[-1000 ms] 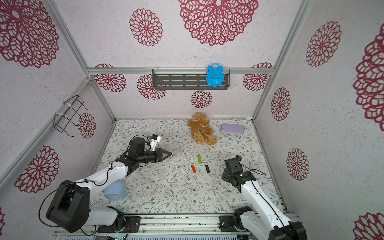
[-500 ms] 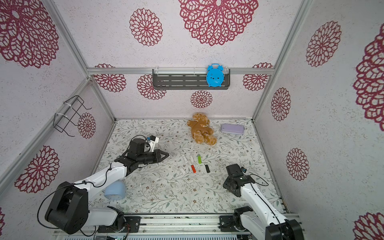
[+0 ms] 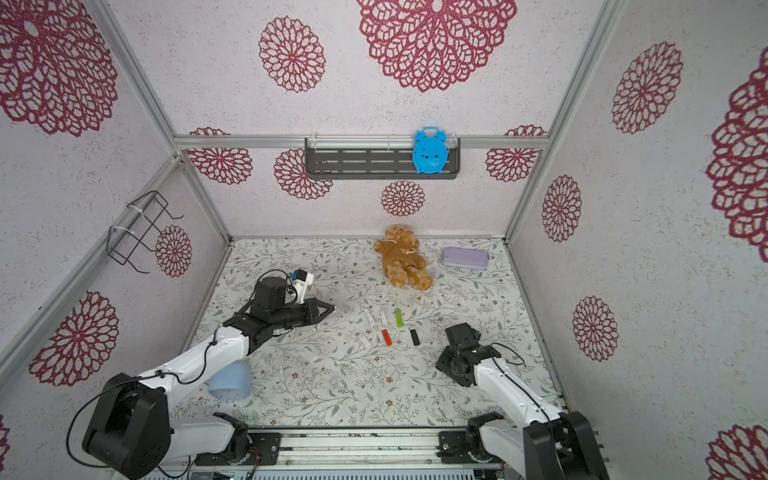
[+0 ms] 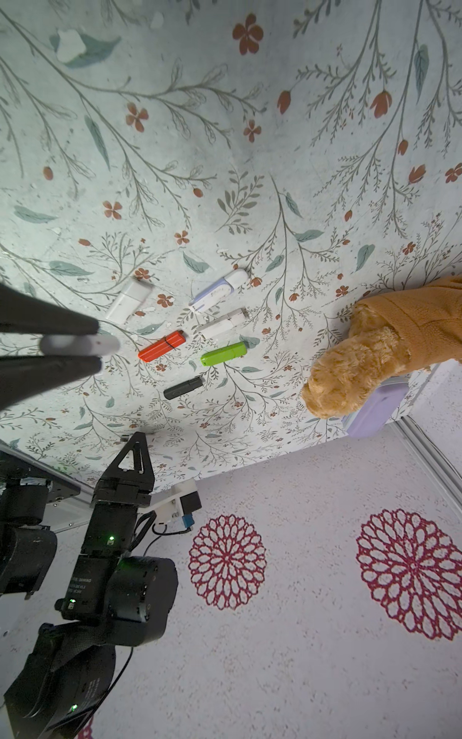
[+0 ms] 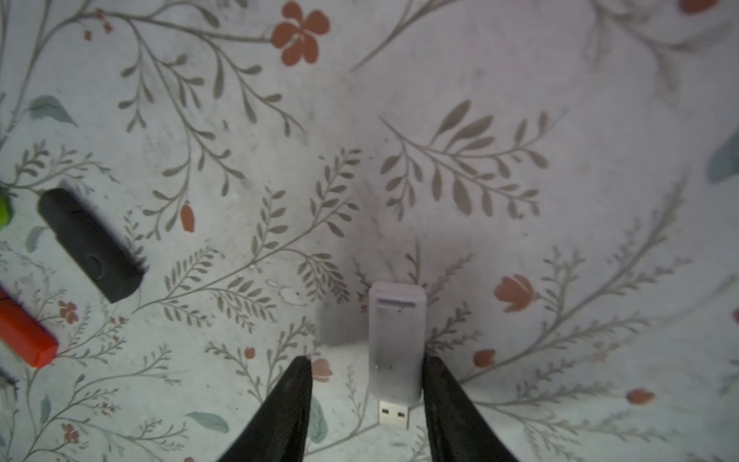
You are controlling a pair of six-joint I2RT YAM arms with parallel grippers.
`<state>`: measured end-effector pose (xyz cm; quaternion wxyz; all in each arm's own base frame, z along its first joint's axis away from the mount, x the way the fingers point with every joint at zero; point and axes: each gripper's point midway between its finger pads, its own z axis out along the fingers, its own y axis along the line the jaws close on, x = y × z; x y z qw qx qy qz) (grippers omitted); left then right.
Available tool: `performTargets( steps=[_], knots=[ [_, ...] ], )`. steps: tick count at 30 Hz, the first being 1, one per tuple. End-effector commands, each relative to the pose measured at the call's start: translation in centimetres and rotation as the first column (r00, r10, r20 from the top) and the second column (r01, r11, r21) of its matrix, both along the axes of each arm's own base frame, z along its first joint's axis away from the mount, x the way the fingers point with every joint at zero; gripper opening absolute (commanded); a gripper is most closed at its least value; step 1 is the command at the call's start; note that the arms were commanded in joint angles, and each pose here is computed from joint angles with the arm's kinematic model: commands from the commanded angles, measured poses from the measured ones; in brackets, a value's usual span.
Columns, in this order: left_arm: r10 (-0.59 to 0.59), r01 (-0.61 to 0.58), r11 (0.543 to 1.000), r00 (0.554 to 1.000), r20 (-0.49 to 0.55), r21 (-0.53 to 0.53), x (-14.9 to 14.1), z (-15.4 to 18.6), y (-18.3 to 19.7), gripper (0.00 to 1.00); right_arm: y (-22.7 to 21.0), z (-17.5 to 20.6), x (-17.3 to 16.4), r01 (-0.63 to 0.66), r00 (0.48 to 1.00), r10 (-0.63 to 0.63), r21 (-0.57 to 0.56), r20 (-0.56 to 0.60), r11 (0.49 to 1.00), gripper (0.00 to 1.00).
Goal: Close the usb drive cover
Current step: Pick up the USB drive from the center of the board.
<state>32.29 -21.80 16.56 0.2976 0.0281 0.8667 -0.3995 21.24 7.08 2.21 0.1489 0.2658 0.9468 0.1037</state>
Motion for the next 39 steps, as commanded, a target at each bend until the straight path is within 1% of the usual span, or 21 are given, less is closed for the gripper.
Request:
performTargets(
  steps=[1, 4, 6, 9, 11, 15, 17, 24, 28, 32, 36, 39],
  knots=[
    [0.009, -0.009, 1.0, 0.999, 0.05, -0.004, 0.6, 1.8, 0.2, 0.08, 2.4, 1.4, 2.3, -0.082, 0.995, 0.078, 0.058, 0.063, 0.995, 0.49],
    [0.009, -0.008, 1.0, 0.999, 0.052, -0.007, 0.7, 2.0, 0.2, 0.08, 2.7, 2.6, 3.6, -0.133, 0.987, 0.13, 0.031, 0.089, 0.991, 0.51],
    [0.005, -0.005, 1.0, 0.999, 0.052, -0.008, 0.7, 2.0, 0.1, 0.08, 2.6, 3.0, 4.0, -0.137, 0.987, 0.135, 0.016, 0.09, 0.99, 0.51],
    [0.002, -0.002, 1.0, 0.999, 0.053, -0.005, 0.6, 2.1, 0.1, 0.08, 1.4, 2.6, 3.4, -0.121, 0.992, 0.122, -0.045, 0.029, 0.992, 0.51],
    [0.005, -0.005, 1.0, 0.998, 0.057, -0.001, 0.6, 2.2, 0.2, 0.08, 0.9, 2.0, 2.5, -0.108, 0.994, 0.108, -0.057, 0.001, 0.993, 0.51],
    [0.017, -0.017, 1.0, 0.998, 0.065, -0.001, 0.6, 2.2, 0.4, 0.08, 0.4, 0.9, 0.7, -0.072, 0.997, 0.072, -0.04, -0.018, 0.997, 0.51],
    [0.019, -0.019, 1.0, 0.998, 0.064, 0.002, 0.7, 2.2, 0.4, 0.08, 0.8, 0.5, 0.1, -0.08, 0.997, 0.08, -0.009, -0.021, 0.997, 0.51],
    [0.013, -0.014, 1.0, 0.998, 0.065, 0.006, 0.8, 2.2, 0.3, 0.08, 3.1, 0.4, -0.2, -0.125, 0.992, 0.127, 0.063, -0.026, 0.99, 0.49],
    [0.016, -0.016, 1.0, 0.998, 0.065, 0.004, 0.8, 2.2, 0.4, 0.08, 4.9, 1.0, 0.8, -0.146, 0.989, 0.146, 0.113, 0.003, 0.983, 0.48],
    [0.022, -0.022, 1.0, 0.997, 0.068, 0.006, 0.6, 2.2, 0.6, 0.08, 6.3, 1.6, 2.4, -0.202, 0.979, 0.197, 0.112, 0.051, 0.973, 0.49],
    [0.019, -0.019, 1.0, 0.997, 0.07, 0.004, 0.6, 2.4, 0.5, 0.08, 6.8, 2.4, 4.5, -0.294, 0.952, 0.287, 0.055, 0.108, 0.954, 0.49],
    [0.017, -0.018, 1.0, 0.997, 0.069, 0.005, 0.6, 2.4, 0.5, 0.08, 5.7, 3.1, 5.7, -0.331, 0.936, 0.335, -0.055, 0.106, 0.942, 0.5]
  ],
)
